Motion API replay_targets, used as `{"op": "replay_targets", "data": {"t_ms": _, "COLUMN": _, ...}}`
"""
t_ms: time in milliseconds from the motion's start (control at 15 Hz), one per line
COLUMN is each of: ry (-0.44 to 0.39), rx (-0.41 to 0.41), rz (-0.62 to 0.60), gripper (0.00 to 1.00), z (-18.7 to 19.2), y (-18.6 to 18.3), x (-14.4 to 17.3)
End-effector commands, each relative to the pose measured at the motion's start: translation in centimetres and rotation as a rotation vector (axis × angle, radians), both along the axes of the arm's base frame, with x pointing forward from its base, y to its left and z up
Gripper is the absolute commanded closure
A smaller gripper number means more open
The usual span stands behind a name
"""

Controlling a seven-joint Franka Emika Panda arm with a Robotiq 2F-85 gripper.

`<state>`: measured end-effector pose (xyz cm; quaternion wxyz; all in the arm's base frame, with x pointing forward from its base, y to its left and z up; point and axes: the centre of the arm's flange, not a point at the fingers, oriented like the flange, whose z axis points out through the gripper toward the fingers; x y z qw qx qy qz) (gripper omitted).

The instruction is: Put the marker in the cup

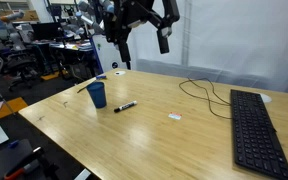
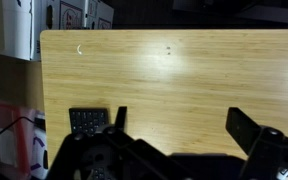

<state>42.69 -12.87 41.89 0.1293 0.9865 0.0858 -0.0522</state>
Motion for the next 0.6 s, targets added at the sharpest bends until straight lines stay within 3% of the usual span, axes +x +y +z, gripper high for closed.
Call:
{"op": "replay_targets", "data": {"t_ms": 0, "ry": -0.003, "rx": -0.001, "rz": 0.000, "gripper": 0.00, "z": 0.1, "y": 0.0, "x": 0.1}}
{"op": "replay_targets", "data": {"t_ms": 533, "ry": -0.003, "rx": 0.012, "rz": -0.022, "gripper": 0.00, "z": -0.7, "y": 0.7, "x": 1.7}}
